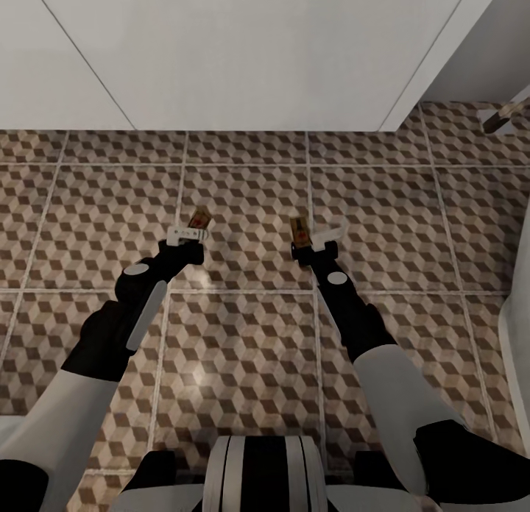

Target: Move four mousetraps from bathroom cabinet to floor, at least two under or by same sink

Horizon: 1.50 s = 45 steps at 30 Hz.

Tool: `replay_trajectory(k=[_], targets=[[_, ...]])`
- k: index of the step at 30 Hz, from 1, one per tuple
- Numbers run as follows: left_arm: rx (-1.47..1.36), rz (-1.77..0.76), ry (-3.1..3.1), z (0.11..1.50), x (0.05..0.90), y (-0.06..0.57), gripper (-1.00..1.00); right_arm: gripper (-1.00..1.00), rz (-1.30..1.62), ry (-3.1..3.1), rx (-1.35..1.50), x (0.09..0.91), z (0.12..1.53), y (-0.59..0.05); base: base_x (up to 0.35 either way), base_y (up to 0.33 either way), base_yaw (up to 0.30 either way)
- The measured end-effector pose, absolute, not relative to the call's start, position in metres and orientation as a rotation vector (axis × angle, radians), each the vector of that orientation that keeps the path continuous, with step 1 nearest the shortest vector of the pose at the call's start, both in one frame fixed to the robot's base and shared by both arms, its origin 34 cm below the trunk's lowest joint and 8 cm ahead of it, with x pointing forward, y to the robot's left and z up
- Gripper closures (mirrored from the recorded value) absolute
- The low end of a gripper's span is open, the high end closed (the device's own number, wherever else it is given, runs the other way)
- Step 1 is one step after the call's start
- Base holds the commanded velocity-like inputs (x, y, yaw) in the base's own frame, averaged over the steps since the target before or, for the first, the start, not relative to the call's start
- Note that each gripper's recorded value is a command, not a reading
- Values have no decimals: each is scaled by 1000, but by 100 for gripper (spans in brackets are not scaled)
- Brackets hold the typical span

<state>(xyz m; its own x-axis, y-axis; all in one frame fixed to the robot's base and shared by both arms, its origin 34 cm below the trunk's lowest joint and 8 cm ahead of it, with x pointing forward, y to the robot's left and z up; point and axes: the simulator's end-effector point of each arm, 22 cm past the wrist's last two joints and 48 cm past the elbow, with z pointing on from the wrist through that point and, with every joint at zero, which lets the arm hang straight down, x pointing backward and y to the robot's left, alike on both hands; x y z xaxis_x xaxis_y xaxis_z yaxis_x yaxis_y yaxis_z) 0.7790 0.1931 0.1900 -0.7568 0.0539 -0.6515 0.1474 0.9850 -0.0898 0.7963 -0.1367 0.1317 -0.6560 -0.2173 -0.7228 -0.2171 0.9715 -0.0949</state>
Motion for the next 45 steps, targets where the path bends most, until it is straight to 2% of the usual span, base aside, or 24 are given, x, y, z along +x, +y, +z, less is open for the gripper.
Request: replay_trajectory(k=[10,20,45], targets=[[144,-185,2401,196,784,189,100,100,2,2309,-301,795,125,-136,0,0,0],[166,-185,2324,238,801,184,100,100,-35,2222,-255,837,189,-146,0,0,0],[189,-155,2331,236,801,195,100,100,-48,2196,-257,846,202,-147,0,0,17]])
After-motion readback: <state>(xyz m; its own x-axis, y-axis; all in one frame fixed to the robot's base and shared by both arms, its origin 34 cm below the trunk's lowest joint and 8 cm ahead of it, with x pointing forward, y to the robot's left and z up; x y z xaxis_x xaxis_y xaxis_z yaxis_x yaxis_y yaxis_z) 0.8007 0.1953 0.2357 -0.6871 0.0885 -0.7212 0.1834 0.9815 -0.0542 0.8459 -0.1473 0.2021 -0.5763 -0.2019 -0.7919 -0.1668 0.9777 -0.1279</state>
